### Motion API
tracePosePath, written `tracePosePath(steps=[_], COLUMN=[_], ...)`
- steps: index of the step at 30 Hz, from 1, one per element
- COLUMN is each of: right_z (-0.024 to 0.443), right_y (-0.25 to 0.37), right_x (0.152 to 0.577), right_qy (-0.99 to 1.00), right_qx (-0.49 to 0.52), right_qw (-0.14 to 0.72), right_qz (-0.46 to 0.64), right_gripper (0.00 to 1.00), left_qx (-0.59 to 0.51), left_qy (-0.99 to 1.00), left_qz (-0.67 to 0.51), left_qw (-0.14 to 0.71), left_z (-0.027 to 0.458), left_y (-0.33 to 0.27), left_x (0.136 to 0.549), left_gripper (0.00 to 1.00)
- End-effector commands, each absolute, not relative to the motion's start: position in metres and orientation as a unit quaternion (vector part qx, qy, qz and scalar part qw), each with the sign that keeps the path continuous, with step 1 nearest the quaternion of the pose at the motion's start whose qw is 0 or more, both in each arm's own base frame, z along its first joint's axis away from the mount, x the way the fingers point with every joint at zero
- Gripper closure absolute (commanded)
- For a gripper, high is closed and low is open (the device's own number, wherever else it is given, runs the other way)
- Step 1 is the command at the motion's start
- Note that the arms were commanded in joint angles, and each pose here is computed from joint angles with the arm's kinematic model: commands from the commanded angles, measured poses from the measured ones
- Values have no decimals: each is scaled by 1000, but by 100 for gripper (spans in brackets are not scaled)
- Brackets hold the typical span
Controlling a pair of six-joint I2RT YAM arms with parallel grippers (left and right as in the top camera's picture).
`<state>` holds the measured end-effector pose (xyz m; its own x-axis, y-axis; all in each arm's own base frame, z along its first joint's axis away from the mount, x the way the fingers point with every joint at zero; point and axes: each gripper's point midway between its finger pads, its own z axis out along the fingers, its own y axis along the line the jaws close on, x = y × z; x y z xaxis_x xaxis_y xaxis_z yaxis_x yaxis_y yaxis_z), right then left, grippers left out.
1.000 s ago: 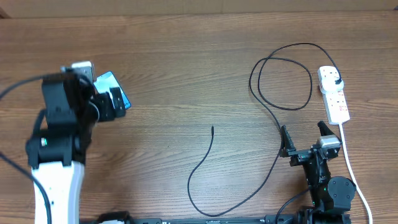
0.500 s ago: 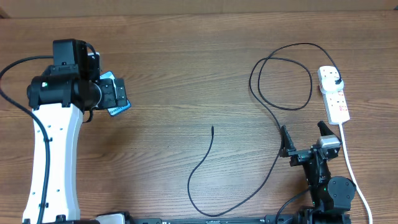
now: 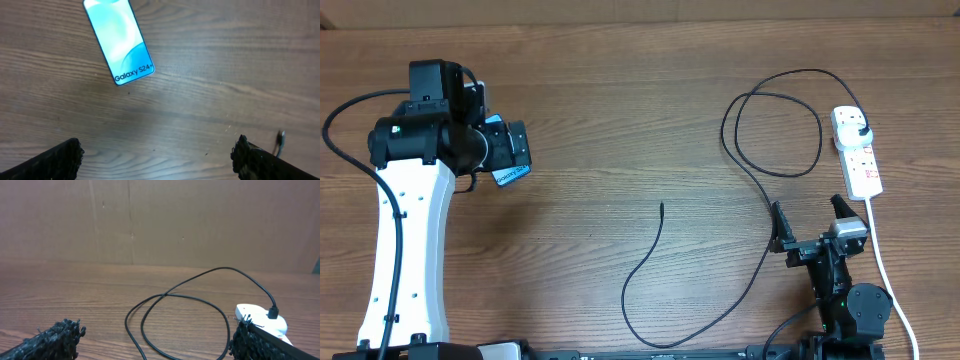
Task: Plug charger to phone and switch on socket
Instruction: 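Move the left gripper forward over the Galaxy S24+ phone, then lower the left gripper onto the phone and center it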
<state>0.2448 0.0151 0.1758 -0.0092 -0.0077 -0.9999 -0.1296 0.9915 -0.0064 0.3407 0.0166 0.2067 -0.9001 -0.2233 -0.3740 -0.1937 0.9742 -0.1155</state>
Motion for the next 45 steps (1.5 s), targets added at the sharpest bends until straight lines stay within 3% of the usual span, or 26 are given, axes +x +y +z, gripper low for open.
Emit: tracePosePath(steps=[1, 11, 30, 31, 33, 34, 35, 36, 37, 45], right_z=[174, 174, 174, 174, 174, 174, 174, 174, 174, 174], right_y=[17, 17, 17, 17, 17, 17, 17, 17, 17, 17], right_x=[245, 245, 245, 245, 245, 245, 245, 245, 245, 245], right_qy=[707, 707, 707, 707, 707, 707, 707, 707, 707, 707], right_qx=[-52, -51, -51, -51, -52, -51, -51, -51, -51, -52], right_qw=[704, 704, 704, 704, 704, 704, 704, 704, 704, 704], right_qz=[48, 48, 48, 48, 48, 48, 48, 48, 48, 48], right_gripper=[0, 0, 0, 0, 0, 0, 0, 0, 0, 0], left_qx=[-182, -244, -265, -264, -263, -263, -264, -264, -265, -267], left_qy=[960, 958, 961, 961, 961, 961, 961, 961, 961, 959], left_qz=[-31, 18, 80, 80, 82, 82, 82, 81, 81, 76], left_qw=[209, 147, 10, 8, 8, 8, 9, 11, 13, 51], left_z=[214, 200, 91, 88, 84, 82, 80, 79, 79, 79], left_y=[27, 47, 61, 62, 63, 63, 63, 63, 63, 65], left_x=[350, 376, 393, 394, 396, 397, 399, 400, 402, 420], left_gripper=[0, 0, 0, 7, 38, 46, 46, 26, 0, 0])
